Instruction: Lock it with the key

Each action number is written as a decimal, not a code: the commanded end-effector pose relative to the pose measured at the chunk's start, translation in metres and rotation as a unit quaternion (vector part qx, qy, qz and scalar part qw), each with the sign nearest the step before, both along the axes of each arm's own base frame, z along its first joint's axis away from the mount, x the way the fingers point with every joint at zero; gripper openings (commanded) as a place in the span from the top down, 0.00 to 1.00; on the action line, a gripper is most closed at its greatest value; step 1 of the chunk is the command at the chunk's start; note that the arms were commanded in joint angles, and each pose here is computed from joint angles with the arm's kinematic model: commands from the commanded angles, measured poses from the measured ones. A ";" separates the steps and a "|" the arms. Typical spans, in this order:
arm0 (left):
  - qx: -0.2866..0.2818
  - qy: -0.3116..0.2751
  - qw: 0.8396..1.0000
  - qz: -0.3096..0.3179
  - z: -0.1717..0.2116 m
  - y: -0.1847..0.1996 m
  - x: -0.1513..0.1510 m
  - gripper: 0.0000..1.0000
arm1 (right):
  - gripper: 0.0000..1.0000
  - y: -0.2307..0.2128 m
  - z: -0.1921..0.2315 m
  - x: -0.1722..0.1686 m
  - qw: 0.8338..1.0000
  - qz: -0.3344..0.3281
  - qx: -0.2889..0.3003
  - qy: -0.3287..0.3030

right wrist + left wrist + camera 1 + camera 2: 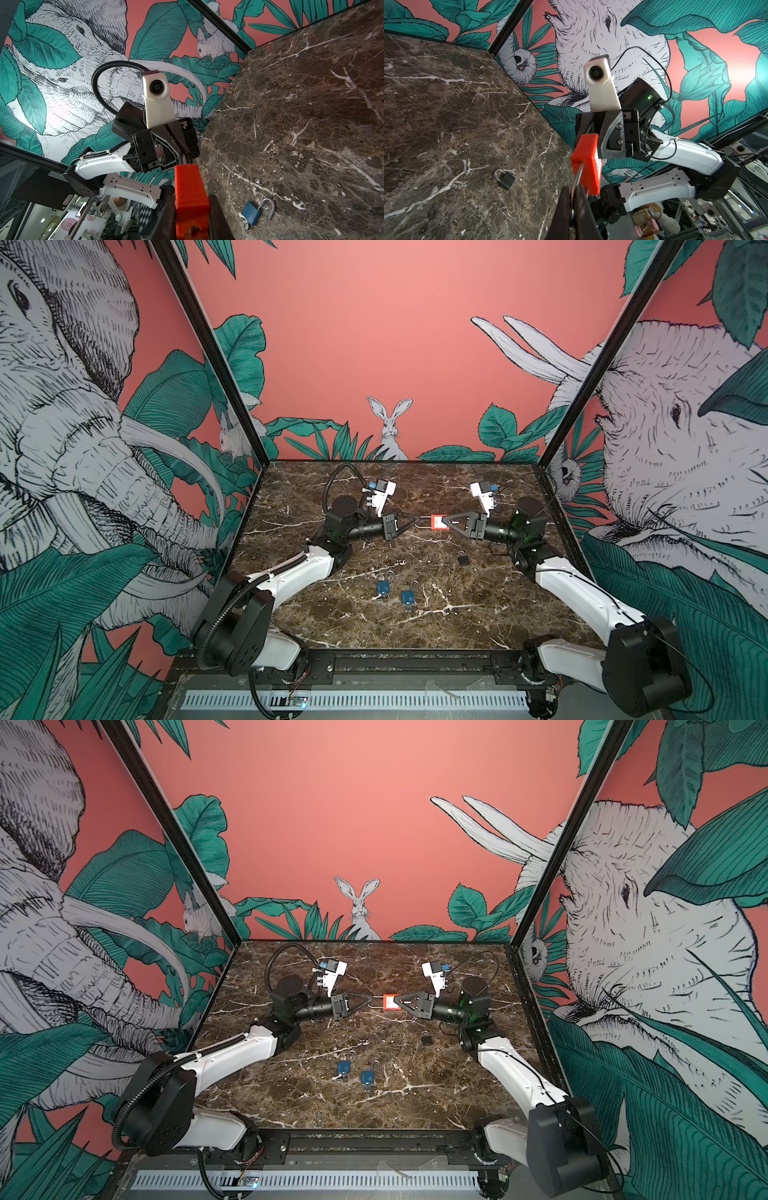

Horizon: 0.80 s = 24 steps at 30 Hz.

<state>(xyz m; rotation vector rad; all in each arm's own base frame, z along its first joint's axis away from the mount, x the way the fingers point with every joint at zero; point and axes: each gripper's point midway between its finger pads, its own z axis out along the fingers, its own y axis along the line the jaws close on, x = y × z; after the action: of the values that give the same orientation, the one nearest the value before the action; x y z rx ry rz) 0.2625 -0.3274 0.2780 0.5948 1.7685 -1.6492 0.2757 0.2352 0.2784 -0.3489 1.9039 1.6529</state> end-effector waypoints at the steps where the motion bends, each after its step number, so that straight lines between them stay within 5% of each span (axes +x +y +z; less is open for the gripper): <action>1: -0.031 -0.056 0.996 -0.069 0.031 -0.012 -0.034 1.00 | 1.00 0.012 0.004 0.005 1.000 -0.005 -0.001 -0.010; 8: -0.013 -0.050 0.998 -0.047 0.022 -0.010 -0.027 1.00 | 1.00 0.013 -0.003 0.012 1.000 -0.015 -0.010 0.002; 15: -0.013 -0.050 0.999 0.015 0.022 0.009 0.000 0.36 | 1.00 -0.005 -0.016 0.023 0.998 -0.048 -0.025 0.028; 24: -0.028 -0.028 0.998 0.057 0.013 0.019 0.029 0.28 | 1.00 -0.027 -0.017 0.018 0.995 -0.088 -0.038 0.021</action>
<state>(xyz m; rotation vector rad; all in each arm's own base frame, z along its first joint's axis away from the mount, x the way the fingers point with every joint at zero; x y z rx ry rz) 0.2876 -0.3111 0.2797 0.5151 1.7494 -1.5638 0.2957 0.2151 0.2504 -0.1485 2.0299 1.5318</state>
